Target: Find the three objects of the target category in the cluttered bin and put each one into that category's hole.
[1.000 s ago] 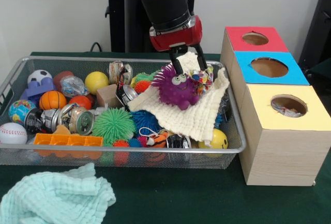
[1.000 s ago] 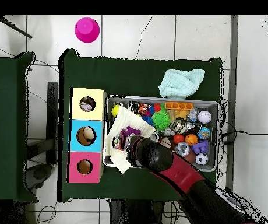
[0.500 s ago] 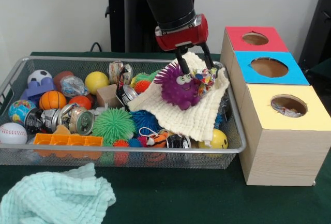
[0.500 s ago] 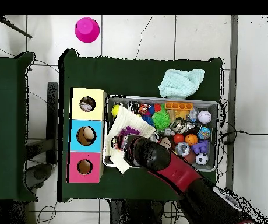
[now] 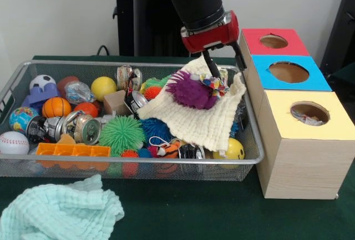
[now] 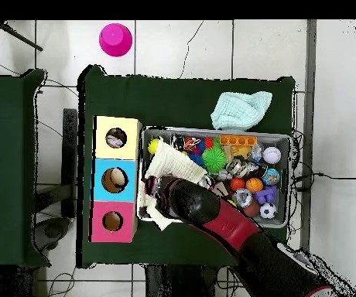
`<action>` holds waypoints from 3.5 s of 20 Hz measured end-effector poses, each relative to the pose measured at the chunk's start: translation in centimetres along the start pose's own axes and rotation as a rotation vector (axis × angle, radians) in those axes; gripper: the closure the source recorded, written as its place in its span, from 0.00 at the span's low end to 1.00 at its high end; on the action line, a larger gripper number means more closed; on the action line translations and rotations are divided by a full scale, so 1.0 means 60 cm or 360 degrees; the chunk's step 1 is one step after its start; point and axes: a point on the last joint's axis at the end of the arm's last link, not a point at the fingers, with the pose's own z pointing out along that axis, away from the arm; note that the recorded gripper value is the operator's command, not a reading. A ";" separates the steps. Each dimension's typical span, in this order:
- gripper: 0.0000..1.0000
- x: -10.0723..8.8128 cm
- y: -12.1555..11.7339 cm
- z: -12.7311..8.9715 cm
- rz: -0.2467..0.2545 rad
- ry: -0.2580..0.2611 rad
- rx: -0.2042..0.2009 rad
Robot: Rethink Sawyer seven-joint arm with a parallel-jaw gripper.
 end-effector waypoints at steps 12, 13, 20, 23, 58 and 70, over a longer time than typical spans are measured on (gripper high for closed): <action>1.00 0.025 0.018 0.032 -0.0112 0.0038 0.0154; 1.00 0.031 0.025 0.039 -0.0154 0.0043 0.0201; 0.00 0.037 0.034 0.036 -0.0235 0.0025 0.0321; 0.00 0.029 0.026 0.029 -0.0231 0.0004 0.0348; 1.00 -0.003 -0.087 0.015 -0.0108 -0.0008 0.0490; 0.00 0.002 -0.089 0.023 -0.0103 0.0007 0.0485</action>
